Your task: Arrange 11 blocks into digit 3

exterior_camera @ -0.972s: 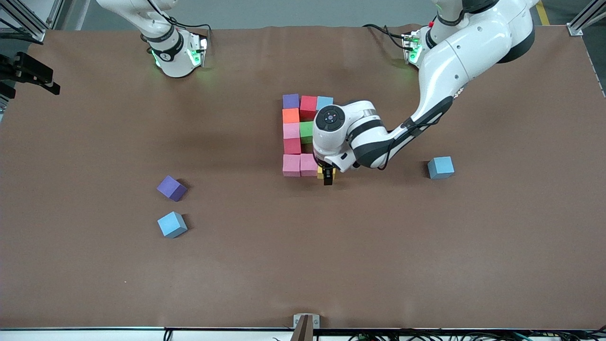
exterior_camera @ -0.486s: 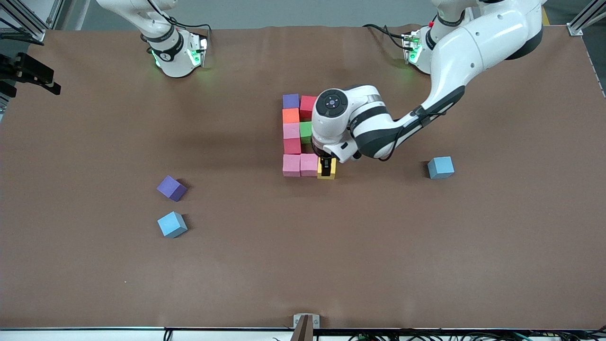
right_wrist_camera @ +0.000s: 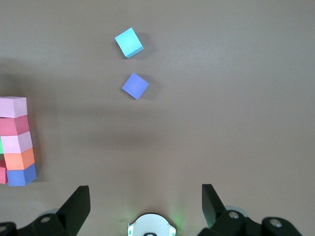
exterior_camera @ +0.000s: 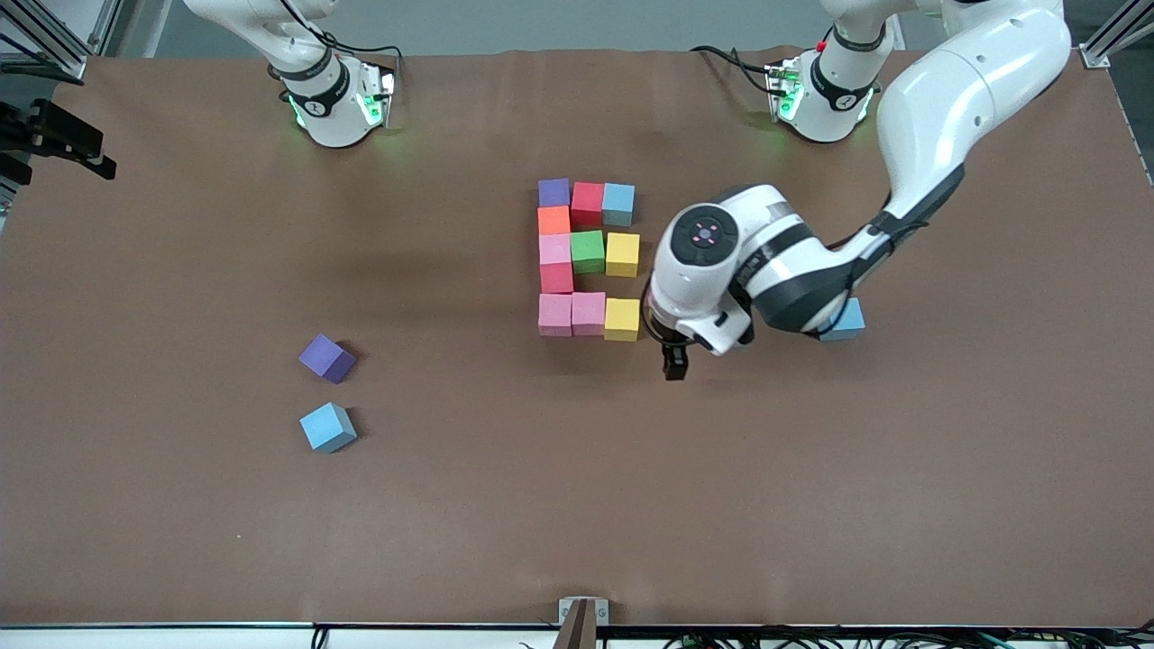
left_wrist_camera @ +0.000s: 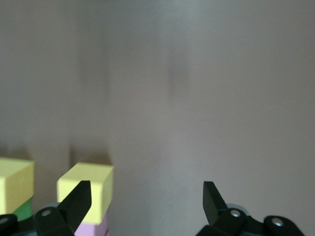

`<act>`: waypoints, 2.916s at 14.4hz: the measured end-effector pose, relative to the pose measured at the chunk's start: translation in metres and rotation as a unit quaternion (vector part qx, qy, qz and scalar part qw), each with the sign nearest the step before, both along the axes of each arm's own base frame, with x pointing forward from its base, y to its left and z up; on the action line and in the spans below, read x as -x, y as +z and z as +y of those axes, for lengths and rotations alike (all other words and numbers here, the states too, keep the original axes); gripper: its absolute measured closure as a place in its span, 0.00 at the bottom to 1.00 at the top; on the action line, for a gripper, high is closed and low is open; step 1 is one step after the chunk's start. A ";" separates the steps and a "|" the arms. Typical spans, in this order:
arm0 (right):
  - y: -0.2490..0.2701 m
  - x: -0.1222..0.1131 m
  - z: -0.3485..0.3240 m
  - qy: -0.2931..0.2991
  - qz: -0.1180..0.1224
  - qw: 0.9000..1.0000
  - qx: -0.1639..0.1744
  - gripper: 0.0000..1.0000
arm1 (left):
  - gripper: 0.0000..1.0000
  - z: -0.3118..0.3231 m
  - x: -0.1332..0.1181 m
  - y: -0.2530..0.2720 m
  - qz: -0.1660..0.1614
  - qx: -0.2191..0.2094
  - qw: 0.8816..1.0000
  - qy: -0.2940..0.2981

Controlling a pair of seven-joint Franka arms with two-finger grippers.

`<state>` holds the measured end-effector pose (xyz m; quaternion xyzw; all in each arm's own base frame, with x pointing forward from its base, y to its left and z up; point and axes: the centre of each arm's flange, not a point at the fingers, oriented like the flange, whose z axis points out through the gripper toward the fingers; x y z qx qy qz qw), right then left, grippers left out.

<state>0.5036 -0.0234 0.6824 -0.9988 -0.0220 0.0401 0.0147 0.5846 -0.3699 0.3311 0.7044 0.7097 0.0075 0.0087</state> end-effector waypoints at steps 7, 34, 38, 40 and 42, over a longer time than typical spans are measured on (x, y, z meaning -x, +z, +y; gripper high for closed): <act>0.000 0.001 0.000 0.000 0.002 1.000 0.000 0.00 | 0.00 0.063 -0.043 0.009 0.017 0.025 0.992 -0.119; 0.002 0.000 0.015 0.016 0.000 1.000 0.000 0.00 | 0.00 0.360 -0.003 0.242 0.026 0.008 0.714 -0.700; 0.002 0.001 0.015 0.016 0.000 1.000 0.000 0.00 | 0.00 0.407 0.030 0.286 0.026 0.005 0.691 -0.723; 0.002 0.001 0.014 0.015 0.000 1.000 0.000 0.00 | 0.00 0.425 0.037 0.294 0.015 0.008 0.681 -0.732; 0.002 0.001 0.014 0.015 0.000 1.000 0.000 0.00 | 0.00 0.441 0.040 0.296 0.009 0.010 0.679 -0.734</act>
